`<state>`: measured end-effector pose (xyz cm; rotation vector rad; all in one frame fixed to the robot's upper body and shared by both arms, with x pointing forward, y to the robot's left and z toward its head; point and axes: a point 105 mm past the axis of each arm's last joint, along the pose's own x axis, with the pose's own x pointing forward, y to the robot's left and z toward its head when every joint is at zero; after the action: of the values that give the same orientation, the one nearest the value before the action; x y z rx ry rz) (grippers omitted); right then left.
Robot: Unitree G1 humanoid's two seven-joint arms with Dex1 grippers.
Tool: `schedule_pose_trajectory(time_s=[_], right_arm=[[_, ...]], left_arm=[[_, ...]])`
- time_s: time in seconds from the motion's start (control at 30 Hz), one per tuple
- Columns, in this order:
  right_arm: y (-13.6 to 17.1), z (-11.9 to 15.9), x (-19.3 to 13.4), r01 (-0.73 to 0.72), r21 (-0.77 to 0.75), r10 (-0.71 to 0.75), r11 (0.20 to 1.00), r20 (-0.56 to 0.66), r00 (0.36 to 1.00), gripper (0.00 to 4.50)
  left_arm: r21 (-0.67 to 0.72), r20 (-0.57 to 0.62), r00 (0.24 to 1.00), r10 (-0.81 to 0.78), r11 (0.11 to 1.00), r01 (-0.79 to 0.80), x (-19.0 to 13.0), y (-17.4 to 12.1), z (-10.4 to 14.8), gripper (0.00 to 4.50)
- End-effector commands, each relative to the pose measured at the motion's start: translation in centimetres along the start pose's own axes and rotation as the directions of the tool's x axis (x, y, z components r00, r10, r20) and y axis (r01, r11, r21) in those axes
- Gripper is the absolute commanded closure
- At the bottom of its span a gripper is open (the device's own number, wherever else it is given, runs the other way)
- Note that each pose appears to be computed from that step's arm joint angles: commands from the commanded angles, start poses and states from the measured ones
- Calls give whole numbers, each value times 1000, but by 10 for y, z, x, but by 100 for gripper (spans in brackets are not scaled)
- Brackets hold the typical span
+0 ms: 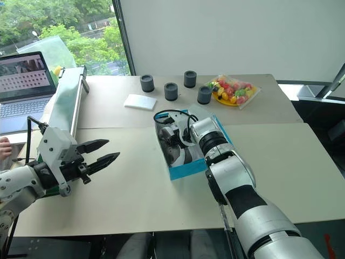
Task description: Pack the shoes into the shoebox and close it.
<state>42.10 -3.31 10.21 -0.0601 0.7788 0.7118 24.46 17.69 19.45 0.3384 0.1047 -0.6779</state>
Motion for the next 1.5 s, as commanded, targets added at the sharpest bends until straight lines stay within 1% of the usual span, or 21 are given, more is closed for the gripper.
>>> schedule_pose_trajectory(time_s=[0.03,0.17,0.2,0.43,0.67,0.77,0.83,0.93,0.97,1.0,1.03,1.07,1.1,1.13,1.17,1.2,1.23,1.3,1.37,1.43,1.5], right_arm=[[1,15,-8,2,35,-3,999,38,999,148],[6,41,-31,-45,57,40,997,87,995,16],[6,46,-37,-52,60,47,997,96,994,5],[4,75,-85,-103,37,93,994,196,976,5],[4,67,-100,-117,55,101,992,232,967,5],[-4,58,-111,-120,76,97,990,252,963,5],[-3,53,-122,-179,76,152,981,273,950,5],[15,39,-162,-378,-35,370,925,309,876,82],[18,36,-170,-411,-61,409,909,313,857,110],[24,24,-186,-449,-144,472,882,289,833,150],[30,12,-198,-477,-230,525,848,249,814,174],[37,-2,-208,-513,-305,580,803,196,791,210],[43,-24,-219,-572,-350,638,742,106,763,256],[38,-46,-218,-581,-360,628,730,17,778,282],[35,-61,-218,-590,-360,618,723,-48,785,320],[29,-74,-214,-579,-359,586,732,-104,804,340],[12,-95,-200,-516,-366,479,775,-193,856,372],[-17,-129,-177,-396,-407,281,823,-315,907,372],[-33,-143,-161,-300,-398,174,867,-322,931,372],[-36,-147,-154,-268,-398,153,877,-296,943,372],[-44,-144,-148,-181,-342,106,922,-227,968,372]], left_arm=[[47,26,1000,11,999,-13,0,2,8,196],[51,30,1000,8,999,-9,2,4,9,196],[52,30,1000,7,999,-8,2,5,9,196],[60,31,1000,-6,998,4,4,9,9,196],[72,40,999,-28,997,25,10,12,10,196],[76,41,998,-38,997,34,12,11,10,196],[77,43,998,-40,996,37,12,11,10,196],[70,46,998,-45,997,42,14,11,9,196],[70,45,998,-45,997,42,15,11,9,196],[66,47,998,-49,997,46,16,10,9,196],[65,48,998,-51,997,48,16,10,8,196],[64,49,997,-54,997,51,17,10,8,196],[63,52,997,-58,997,55,19,9,8,196],[63,54,997,-62,996,59,21,9,8,196],[63,55,996,-65,996,61,22,9,8,196],[63,57,996,-67,996,63,23,9,9,196],[64,60,996,-73,996,69,24,9,9,196],[67,63,995,-82,995,78,27,9,11,196],[68,65,994,-84,994,80,28,9,12,196],[67,64,994,-84,995,80,27,10,12,196],[66,61,994,-85,995,81,27,10,11,196]])
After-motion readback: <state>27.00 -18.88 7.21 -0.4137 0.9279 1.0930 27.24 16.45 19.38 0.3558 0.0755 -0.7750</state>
